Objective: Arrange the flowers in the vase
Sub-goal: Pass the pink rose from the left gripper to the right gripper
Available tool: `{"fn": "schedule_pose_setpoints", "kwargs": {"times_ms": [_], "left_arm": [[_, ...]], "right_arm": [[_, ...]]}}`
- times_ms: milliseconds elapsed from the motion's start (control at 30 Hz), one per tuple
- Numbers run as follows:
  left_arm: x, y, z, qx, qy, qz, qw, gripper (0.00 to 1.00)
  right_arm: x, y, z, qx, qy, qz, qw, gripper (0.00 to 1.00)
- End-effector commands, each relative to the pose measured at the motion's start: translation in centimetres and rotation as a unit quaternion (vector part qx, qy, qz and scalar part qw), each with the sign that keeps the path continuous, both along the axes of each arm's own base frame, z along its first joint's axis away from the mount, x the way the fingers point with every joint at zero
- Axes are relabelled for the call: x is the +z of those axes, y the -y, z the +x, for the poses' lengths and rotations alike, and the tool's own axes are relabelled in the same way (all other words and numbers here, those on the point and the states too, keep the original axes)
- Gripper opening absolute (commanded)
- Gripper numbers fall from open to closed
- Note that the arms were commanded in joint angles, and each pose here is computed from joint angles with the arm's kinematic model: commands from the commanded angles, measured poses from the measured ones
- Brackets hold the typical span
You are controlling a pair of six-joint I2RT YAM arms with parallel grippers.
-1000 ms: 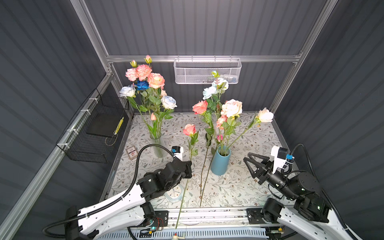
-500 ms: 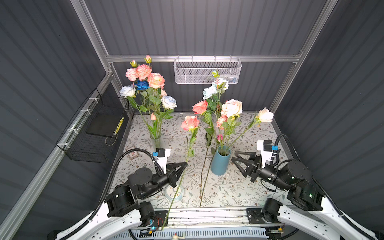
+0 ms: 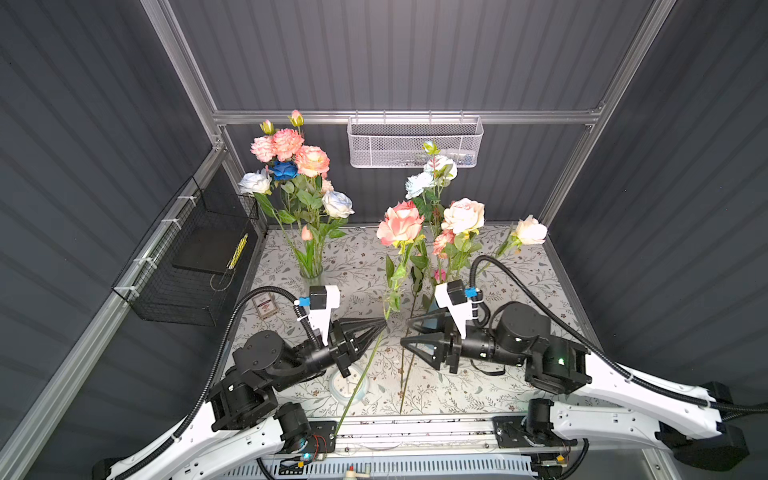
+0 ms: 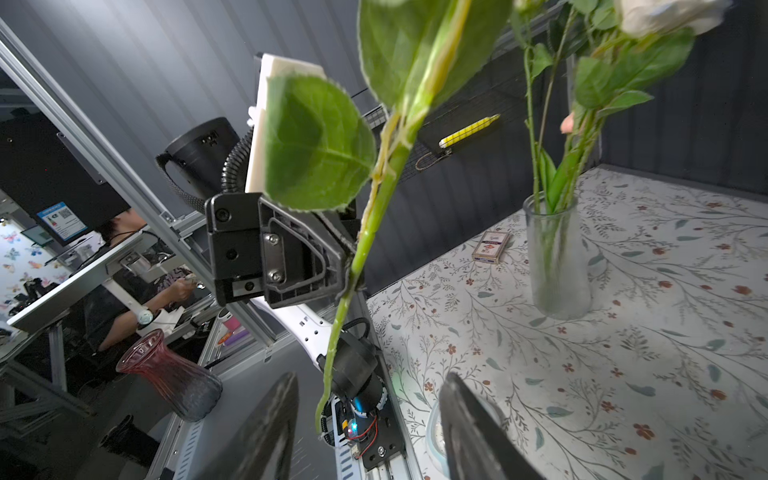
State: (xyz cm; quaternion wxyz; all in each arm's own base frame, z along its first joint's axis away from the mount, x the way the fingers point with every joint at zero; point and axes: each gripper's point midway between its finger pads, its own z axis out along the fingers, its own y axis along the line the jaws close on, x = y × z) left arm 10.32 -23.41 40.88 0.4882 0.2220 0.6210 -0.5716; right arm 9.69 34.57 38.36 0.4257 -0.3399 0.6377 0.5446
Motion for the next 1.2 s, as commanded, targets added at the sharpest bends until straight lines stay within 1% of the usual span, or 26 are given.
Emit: {"fn": "schedule_pose_setpoints", "kwargs": {"times_ms": [0,133,167,200,267,333,433,467,500,533,600,633,667,700,733,800,900,1033,1167], "left_arm": [[4.0,-0.3,-1.4,-0.029,0.044,-0.057,0.997,0.00],[4.8,0.4,-1.8,-0.051,0.046,-0.072,0.995,0.00],[4.9,0.5,-1.8,-0.055,0.045,-0.074,0.995,0.00],[5.1,0.6,-2.0,-0.060,0.047,-0.077,0.994,0.00],[5.0,1.0,-1.9,-0.062,0.044,-0.075,0.994,0.00],[4.9,1.2,-1.6,-0.059,0.041,-0.074,0.995,0.00],[4.7,1.5,-1.3,-0.058,0.034,-0.073,0.995,0.00],[4.6,1.6,-1.2,-0.057,0.032,-0.071,0.995,0.00],[4.5,1.7,-1.0,-0.054,0.027,-0.070,0.996,0.06],[4.3,1.7,-0.7,-0.046,0.023,-0.068,0.996,0.28],[4.2,1.3,-0.4,-0.033,0.021,-0.069,0.997,0.66],[4.2,1.0,-0.2,-0.023,0.019,-0.069,0.997,0.80],[4.1,0.7,-0.1,-0.014,0.019,-0.068,0.997,0.89],[4.2,0.2,0.1,-0.002,0.020,-0.068,0.998,0.95],[4.1,-0.3,0.4,0.014,0.019,-0.065,0.998,0.99],[3.8,-1.3,1.0,0.045,0.018,-0.058,0.997,1.00],[2.5,-2.9,2.3,0.102,0.008,-0.036,0.994,1.00],[-1.5,-3.4,4.3,0.158,-0.023,0.025,0.987,1.00],[-6.3,-3.2,5.8,0.194,-0.065,0.085,0.975,1.00]], "right_arm": [[1.8,-1.5,-1.3,0.034,0.017,0.024,0.999,0.57],[1.6,-2.9,-1.5,0.046,0.013,0.019,0.999,0.57],[1.7,-3.1,-1.5,0.047,0.013,0.022,0.999,0.55],[1.8,-3.1,-1.5,0.048,0.014,0.025,0.998,0.52],[2.2,-3.2,-1.8,0.054,0.015,0.033,0.998,0.42],[2.5,-3.1,-2.0,0.059,0.016,0.040,0.997,0.26],[2.7,-3.0,-2.1,0.062,0.015,0.044,0.997,0.05],[2.7,-2.9,-2.2,0.063,0.015,0.045,0.997,0.00],[2.7,-2.7,-2.0,0.058,0.016,0.046,0.997,0.00],[2.7,-2.4,-1.8,0.050,0.017,0.047,0.998,0.00],[2.8,-1.4,-1.3,0.024,0.026,0.047,0.998,0.00],[2.8,-0.7,-0.8,0.004,0.033,0.042,0.999,0.00],[2.8,0.1,-0.4,-0.013,0.040,0.037,0.998,0.00],[2.9,1.0,0.0,-0.033,0.049,0.029,0.998,0.00],[3.0,2.0,0.5,-0.057,0.058,0.020,0.996,0.00],[3.3,4.1,1.5,-0.101,0.075,0.005,0.992,0.00],[3.6,7.5,2.9,-0.170,0.100,-0.022,0.980,0.00],[4.6,11.7,4.8,-0.257,0.135,-0.055,0.955,0.00],[6.1,14.4,6.1,-0.319,0.172,-0.080,0.929,0.00]]}}
